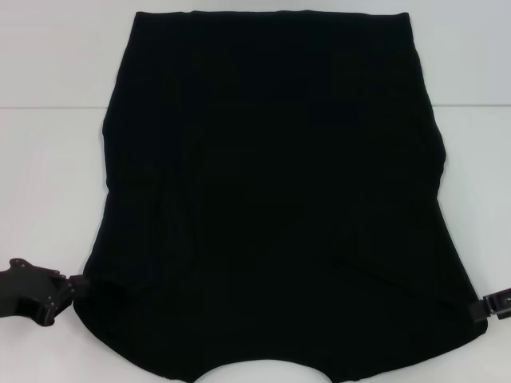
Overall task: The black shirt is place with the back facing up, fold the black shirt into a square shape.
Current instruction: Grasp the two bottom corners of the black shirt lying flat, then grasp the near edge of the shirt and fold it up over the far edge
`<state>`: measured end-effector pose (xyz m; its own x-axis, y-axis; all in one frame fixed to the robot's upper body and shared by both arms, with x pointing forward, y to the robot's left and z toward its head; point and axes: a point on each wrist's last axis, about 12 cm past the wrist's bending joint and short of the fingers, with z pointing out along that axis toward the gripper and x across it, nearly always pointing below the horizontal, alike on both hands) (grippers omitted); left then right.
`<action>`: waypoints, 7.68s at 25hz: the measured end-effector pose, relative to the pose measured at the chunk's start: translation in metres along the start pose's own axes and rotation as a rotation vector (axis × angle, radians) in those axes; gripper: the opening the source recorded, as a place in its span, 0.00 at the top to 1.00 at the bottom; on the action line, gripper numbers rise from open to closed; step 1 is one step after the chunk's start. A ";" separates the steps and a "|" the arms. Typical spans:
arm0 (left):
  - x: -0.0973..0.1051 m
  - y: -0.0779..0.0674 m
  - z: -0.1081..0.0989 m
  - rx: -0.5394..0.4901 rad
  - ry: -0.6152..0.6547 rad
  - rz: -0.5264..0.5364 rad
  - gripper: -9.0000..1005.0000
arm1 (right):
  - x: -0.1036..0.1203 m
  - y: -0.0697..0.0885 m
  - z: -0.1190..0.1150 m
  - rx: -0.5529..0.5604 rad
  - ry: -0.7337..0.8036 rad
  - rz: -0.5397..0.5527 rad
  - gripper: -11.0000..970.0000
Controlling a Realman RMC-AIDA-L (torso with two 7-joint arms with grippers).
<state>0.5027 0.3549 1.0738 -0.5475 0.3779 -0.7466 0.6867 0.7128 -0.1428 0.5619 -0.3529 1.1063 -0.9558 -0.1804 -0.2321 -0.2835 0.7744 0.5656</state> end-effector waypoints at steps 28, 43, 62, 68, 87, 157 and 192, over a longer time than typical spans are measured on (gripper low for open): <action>-0.006 0.004 0.001 -0.013 -0.002 0.014 0.99 | -0.010 0.010 0.008 0.013 0.009 -0.026 0.18; -0.009 0.006 0.002 -0.019 -0.005 0.020 0.99 | -0.003 0.003 0.008 0.028 0.004 0.000 0.18; -0.011 0.008 0.002 -0.020 -0.005 0.023 0.99 | -0.003 0.005 0.015 0.041 0.023 -0.006 0.18; -0.011 0.008 0.002 -0.026 -0.005 0.023 0.99 | -0.007 0.009 0.019 0.031 0.027 -0.017 0.18; -0.010 0.009 0.004 -0.027 -0.004 0.025 0.99 | -0.017 0.027 0.029 -0.002 0.059 -0.055 0.18; 0.005 -0.002 -0.020 0.136 -0.357 -0.300 0.99 | 0.054 -0.017 0.011 -0.156 -0.435 -0.221 0.94; -0.170 0.075 0.101 -0.499 -0.445 -0.279 0.99 | -0.170 0.052 0.043 0.416 -0.842 -0.212 0.93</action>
<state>0.6954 0.2844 1.1239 -0.3510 -0.0581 -0.9346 0.1915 0.9725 -0.1324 0.7127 -0.2559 1.1405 -0.4729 0.0278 -0.8807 -0.2387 0.9581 0.1585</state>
